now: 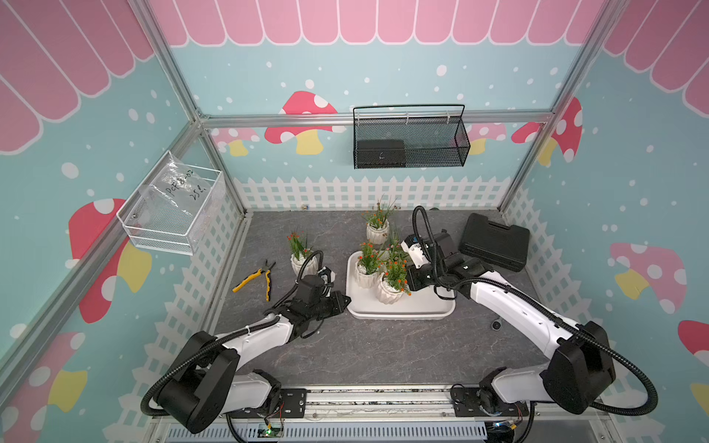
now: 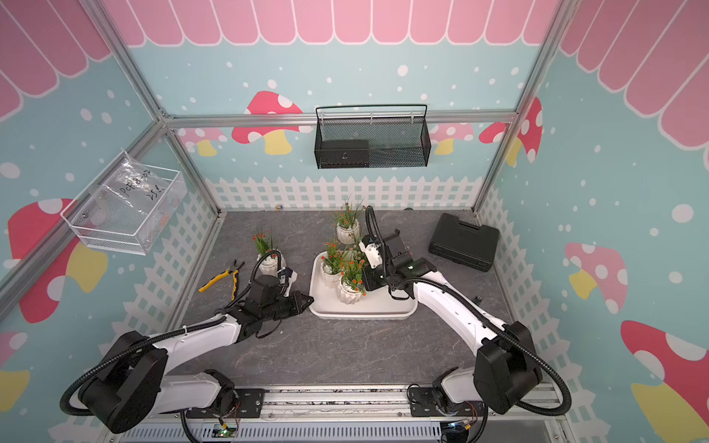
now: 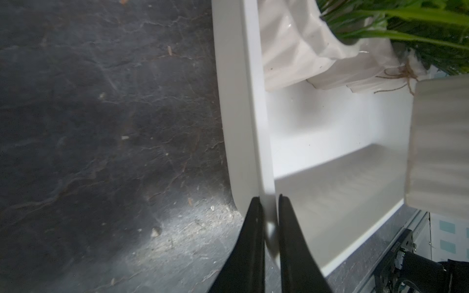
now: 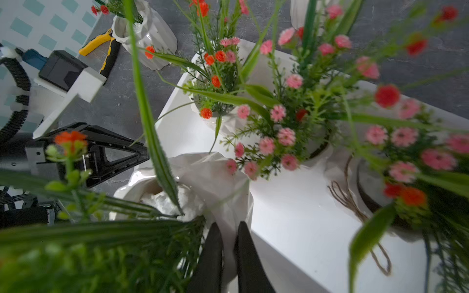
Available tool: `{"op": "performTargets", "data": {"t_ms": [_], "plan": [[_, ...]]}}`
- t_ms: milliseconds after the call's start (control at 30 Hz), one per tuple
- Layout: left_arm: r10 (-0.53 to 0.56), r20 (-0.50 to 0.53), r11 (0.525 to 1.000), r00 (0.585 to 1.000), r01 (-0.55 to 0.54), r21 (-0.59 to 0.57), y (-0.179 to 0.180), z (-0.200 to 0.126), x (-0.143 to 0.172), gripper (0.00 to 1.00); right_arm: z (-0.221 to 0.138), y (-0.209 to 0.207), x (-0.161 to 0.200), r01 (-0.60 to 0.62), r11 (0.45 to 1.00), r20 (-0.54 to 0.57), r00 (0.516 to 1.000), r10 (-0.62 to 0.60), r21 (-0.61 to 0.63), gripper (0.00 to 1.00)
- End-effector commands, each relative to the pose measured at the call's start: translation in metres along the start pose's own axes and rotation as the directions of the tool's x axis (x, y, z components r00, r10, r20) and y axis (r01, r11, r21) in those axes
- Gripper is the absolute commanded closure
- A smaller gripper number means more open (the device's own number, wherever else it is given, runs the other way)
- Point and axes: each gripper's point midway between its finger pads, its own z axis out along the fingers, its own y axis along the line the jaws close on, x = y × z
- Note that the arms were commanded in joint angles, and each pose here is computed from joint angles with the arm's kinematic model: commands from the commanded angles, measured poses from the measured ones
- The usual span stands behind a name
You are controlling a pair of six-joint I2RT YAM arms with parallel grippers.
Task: Put the potted gypsophila into the storage box
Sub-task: Move the storage box to the center of the board, then place the baby's breath potted plant at the storage box.
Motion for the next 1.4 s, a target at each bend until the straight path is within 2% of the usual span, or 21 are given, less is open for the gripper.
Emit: {"op": "performTargets", "data": {"t_ms": [0, 100, 233, 367, 600, 767, 1367], "plan": [[0.034, 0.032, 0.993, 0.999, -0.038, 0.108, -0.042, 0.009, -0.003, 0.97, -0.010, 0.008, -0.008, 0.004, 1.000, 0.064, 0.998, -0.002, -0.028, 1.00], [0.017, 0.025, 0.991, 1.000, -0.020, 0.134, -0.054, 0.018, 0.004, 0.90, -0.011, 0.004, 0.001, 0.000, 1.000, 0.052, 0.999, 0.001, -0.007, 1.00], [-0.006, 0.026, 0.987, 1.000, 0.001, 0.163, -0.063, 0.025, 0.011, 0.74, -0.015, -0.007, 0.016, -0.021, 0.999, 0.032, 0.999, 0.020, 0.043, 1.00], [0.006, 0.029, 0.986, 1.000, -0.011, 0.165, -0.068, 0.022, 0.015, 0.66, -0.023, -0.007, 0.030, -0.038, 0.998, 0.028, 0.999, 0.037, 0.043, 1.00], [0.081, 0.088, 0.994, 0.993, -0.087, 0.071, -0.058, -0.003, 0.006, 0.60, -0.018, 0.000, 0.043, -0.053, 0.999, 0.028, 0.998, 0.053, -0.010, 1.00], [0.133, 0.077, 0.991, 0.988, -0.133, -0.014, -0.044, -0.015, 0.005, 0.53, -0.011, 0.003, 0.036, -0.076, 0.997, 0.051, 0.996, 0.077, -0.027, 1.00], [0.155, 0.029, 0.985, 0.987, -0.157, 0.071, -0.034, -0.012, 0.002, 0.51, 0.036, 0.010, 0.038, -0.122, 0.992, -0.007, 0.992, 0.123, 0.040, 1.00]]}}
